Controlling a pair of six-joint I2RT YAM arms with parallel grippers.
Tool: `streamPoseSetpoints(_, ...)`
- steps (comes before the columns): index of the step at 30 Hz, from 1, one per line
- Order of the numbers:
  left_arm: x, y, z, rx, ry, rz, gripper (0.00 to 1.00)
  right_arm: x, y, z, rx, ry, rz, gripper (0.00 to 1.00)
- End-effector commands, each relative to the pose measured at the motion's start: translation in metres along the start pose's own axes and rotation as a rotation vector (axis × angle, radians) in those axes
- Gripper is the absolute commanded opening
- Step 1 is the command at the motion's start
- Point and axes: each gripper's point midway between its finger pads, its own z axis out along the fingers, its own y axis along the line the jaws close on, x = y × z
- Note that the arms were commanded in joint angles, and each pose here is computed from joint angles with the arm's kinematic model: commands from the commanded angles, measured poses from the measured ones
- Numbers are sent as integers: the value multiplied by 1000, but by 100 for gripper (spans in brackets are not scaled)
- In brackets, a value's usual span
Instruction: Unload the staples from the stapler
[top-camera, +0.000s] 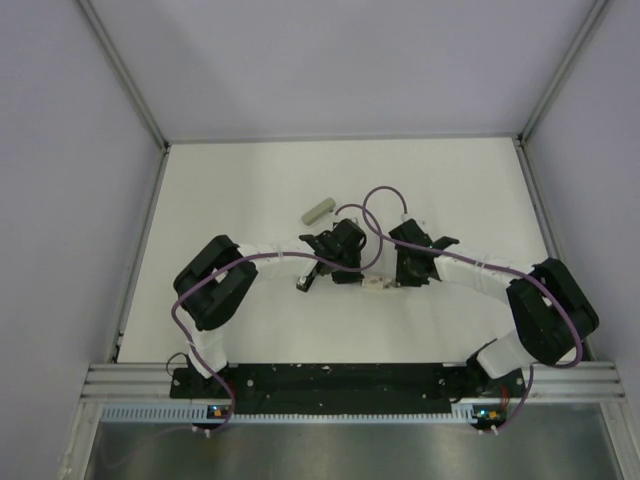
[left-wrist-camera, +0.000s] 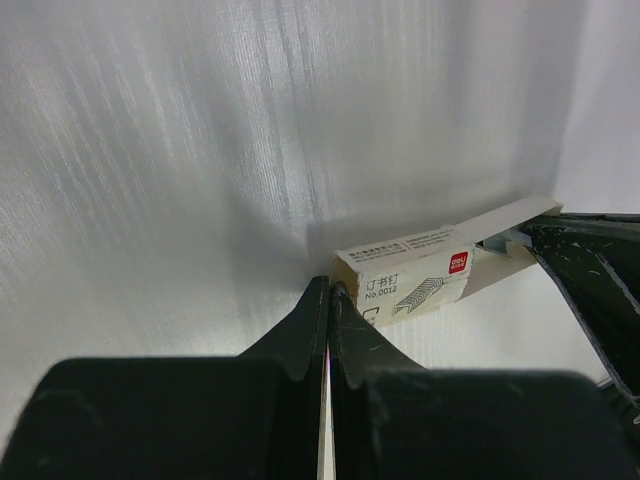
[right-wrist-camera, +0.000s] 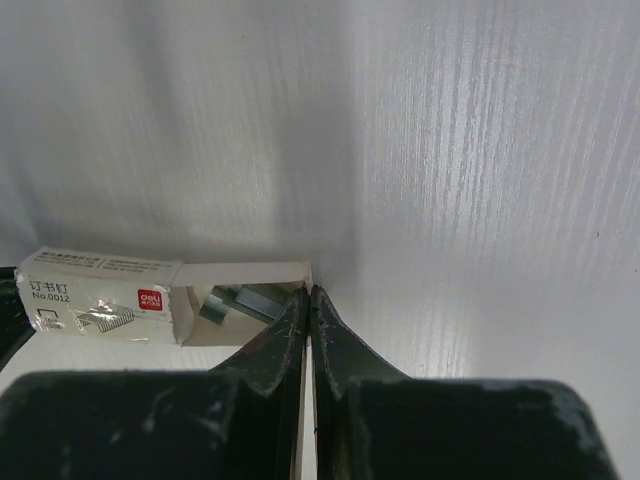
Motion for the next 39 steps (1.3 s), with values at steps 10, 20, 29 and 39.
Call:
streamPoseSetpoints(10,-8,-17,4,43,-14,2,0,-23,33,-5,-103,-64,23,0)
streamPoseSetpoints(20,-5,-14,5,35,-6,-4,0,-17,54,-9,-181,-33,62,0)
streamPoseSetpoints(29,0,-10,4,37,1,-7,0,-9,45,-8,-156,-29,108,0)
streamPoseSetpoints(39,12,-9,5,52,24,-27,0,-5,40,-15,-161,-40,193,0)
